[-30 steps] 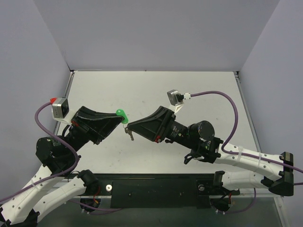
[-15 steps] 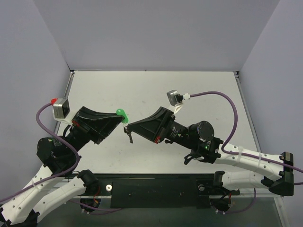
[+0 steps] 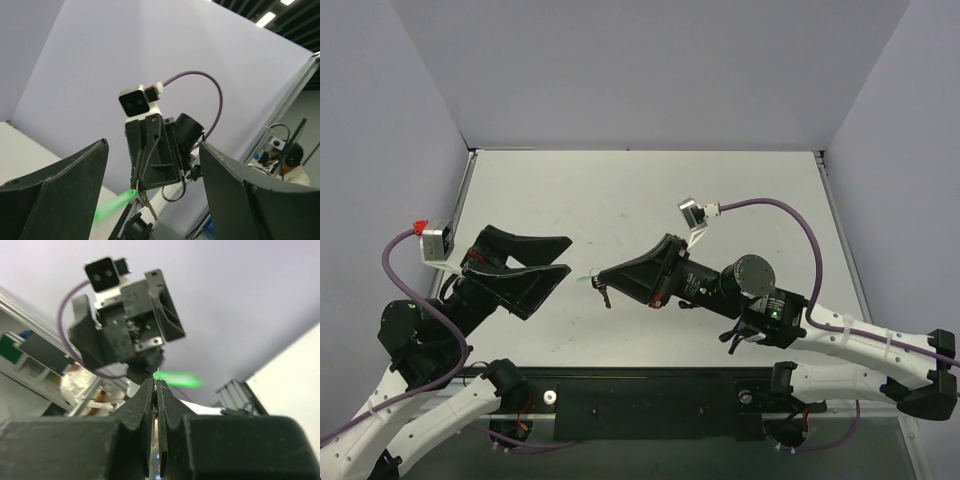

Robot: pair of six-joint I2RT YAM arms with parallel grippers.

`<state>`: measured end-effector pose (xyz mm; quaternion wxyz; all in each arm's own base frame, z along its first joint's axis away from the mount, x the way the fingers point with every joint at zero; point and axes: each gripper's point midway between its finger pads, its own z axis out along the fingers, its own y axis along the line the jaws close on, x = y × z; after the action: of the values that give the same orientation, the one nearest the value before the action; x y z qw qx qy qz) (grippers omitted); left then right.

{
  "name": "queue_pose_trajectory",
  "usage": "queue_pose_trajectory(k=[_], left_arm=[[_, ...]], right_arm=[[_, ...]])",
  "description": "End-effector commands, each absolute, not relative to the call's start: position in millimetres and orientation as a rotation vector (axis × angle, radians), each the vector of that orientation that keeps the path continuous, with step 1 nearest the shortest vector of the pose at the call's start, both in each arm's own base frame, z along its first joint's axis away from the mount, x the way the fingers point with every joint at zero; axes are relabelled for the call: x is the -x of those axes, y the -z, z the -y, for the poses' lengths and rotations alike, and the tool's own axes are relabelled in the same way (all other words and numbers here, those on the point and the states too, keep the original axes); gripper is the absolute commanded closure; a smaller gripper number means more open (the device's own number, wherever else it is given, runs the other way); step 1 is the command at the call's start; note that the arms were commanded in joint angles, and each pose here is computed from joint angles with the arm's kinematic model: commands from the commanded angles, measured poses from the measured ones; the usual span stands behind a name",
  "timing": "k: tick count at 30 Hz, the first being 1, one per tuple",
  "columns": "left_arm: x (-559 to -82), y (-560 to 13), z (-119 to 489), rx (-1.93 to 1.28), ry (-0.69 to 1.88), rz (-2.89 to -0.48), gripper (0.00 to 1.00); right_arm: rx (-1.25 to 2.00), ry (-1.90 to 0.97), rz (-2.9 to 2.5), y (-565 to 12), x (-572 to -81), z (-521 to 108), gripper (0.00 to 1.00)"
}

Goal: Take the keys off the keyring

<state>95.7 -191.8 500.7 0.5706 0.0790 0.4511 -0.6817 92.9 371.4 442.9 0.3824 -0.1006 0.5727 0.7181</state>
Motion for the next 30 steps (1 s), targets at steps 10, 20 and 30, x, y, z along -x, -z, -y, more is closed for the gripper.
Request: queue_pose_trajectory(k=[10, 20, 30], left_arm=[[-93, -458, 170, -0.298, 1.288, -1.370, 0.26], [-85, -430, 213, -0.528, 1.386, -1.507, 0.47], [-62, -416, 234, -0.696, 1.551, -1.500, 0.52]], right_arm=[[0.823, -1.191, -1.932, -379, -69, -294, 1.00], [1.038, -1.151, -1.943, -362, -54, -297, 1.00], [1.095, -1.228, -1.849, -367, -44, -302, 1.00]])
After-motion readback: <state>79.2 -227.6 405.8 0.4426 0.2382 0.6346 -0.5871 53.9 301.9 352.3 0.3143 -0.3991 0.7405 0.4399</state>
